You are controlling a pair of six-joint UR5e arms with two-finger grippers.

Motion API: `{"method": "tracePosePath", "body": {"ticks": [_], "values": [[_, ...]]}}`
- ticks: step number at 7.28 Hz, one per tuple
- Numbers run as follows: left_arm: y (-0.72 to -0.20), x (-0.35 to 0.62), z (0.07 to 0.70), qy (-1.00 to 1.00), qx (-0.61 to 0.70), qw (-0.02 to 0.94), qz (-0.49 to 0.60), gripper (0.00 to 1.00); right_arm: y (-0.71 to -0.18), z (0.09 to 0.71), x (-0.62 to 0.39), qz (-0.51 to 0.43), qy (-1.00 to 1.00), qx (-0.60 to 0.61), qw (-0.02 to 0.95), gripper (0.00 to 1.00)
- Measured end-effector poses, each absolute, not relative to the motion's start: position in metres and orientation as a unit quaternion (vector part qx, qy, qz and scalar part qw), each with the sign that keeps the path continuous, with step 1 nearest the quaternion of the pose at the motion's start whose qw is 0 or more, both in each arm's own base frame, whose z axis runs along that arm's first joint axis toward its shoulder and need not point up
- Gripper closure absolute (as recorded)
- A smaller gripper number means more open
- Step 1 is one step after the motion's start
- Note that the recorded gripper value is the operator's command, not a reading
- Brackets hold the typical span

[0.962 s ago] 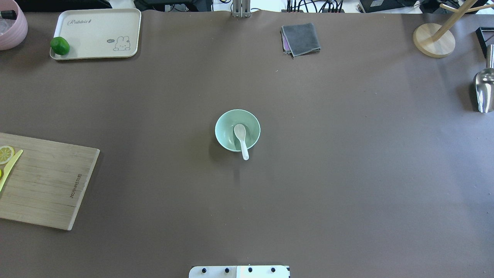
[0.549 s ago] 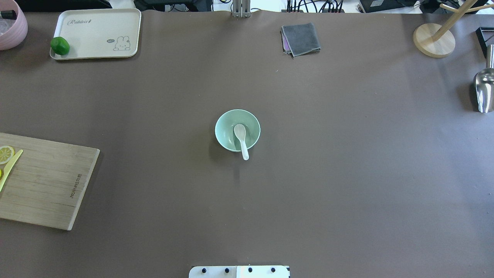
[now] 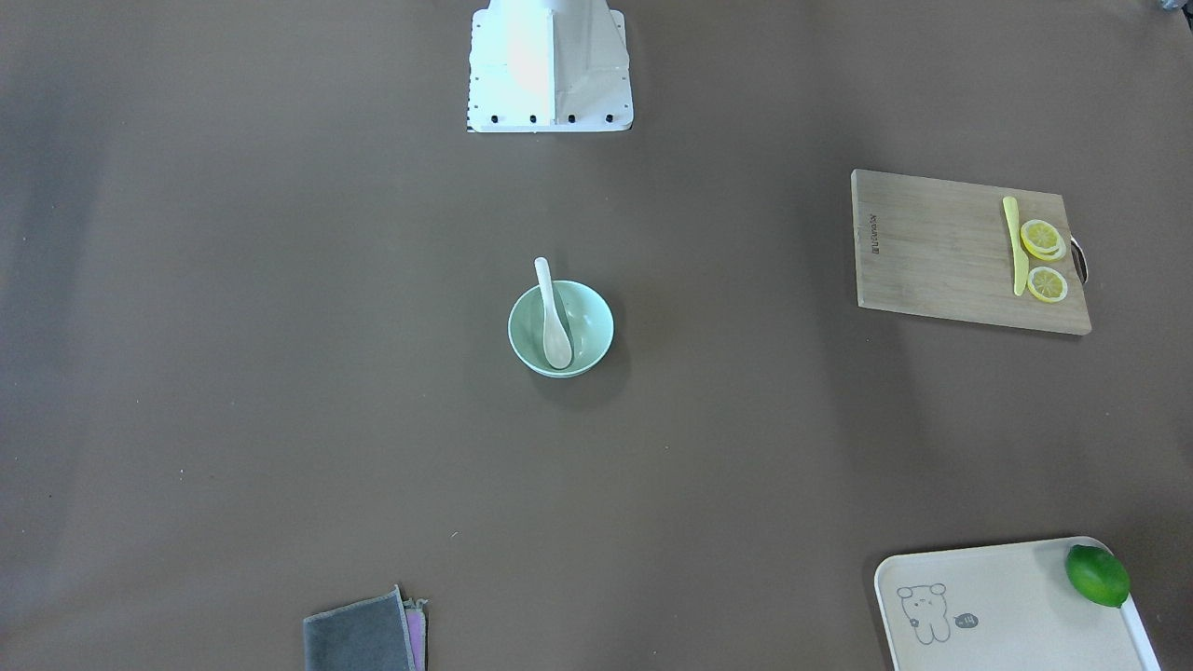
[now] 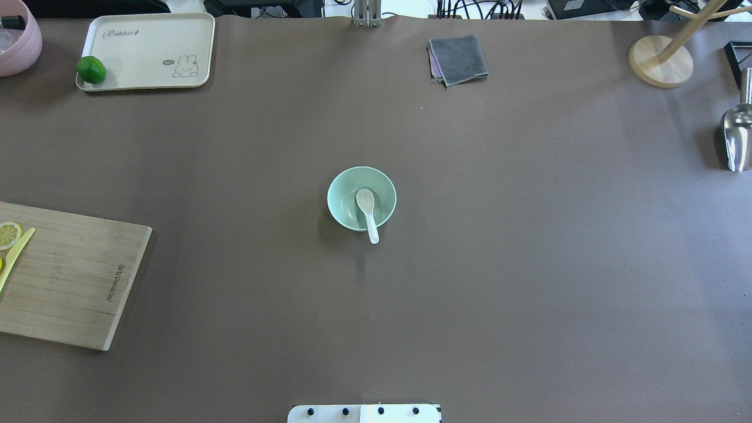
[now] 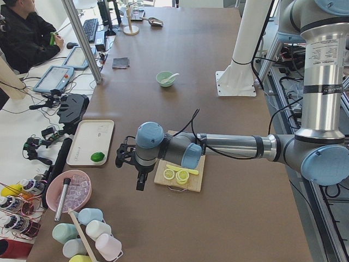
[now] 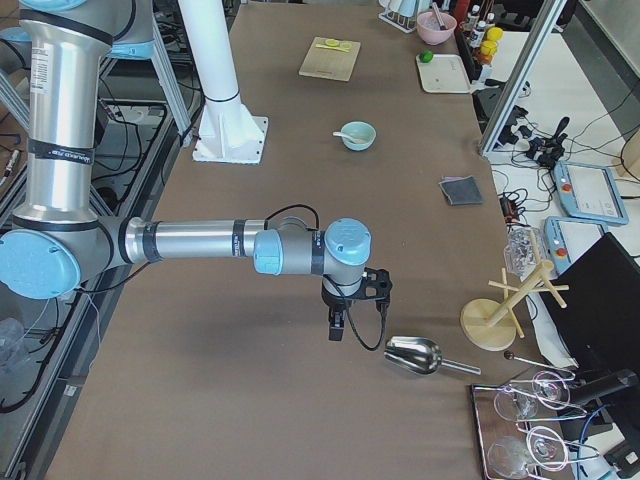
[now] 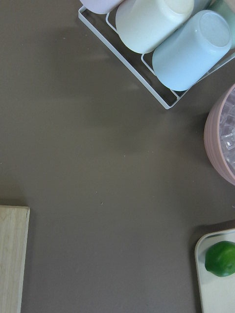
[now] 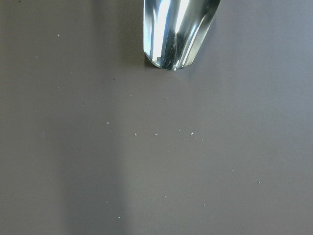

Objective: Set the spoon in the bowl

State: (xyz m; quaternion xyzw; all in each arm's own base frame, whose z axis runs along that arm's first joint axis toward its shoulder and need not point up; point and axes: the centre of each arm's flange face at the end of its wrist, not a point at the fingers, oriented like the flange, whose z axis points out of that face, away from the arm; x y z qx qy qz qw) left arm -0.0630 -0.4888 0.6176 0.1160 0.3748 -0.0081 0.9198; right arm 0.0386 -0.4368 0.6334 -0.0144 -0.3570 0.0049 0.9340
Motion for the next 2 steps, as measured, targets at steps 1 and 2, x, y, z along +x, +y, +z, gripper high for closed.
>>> {"method": "tracePosePath", "body": {"ticks": [1,2], "values": [[-0.4893,-0.0631,0.6175,0.375,0.116,0.920,-0.008,0.02,-0.4367,0.6338,0.0387,0.006,-0.357,-0.015,0.934,0.00],[-0.4898,-0.0631,0.6174,0.375,0.116,0.920,-0.009,0.02,-0.4364,0.6344,0.0388,0.006,-0.356,-0.015,0.934,0.00]]}}
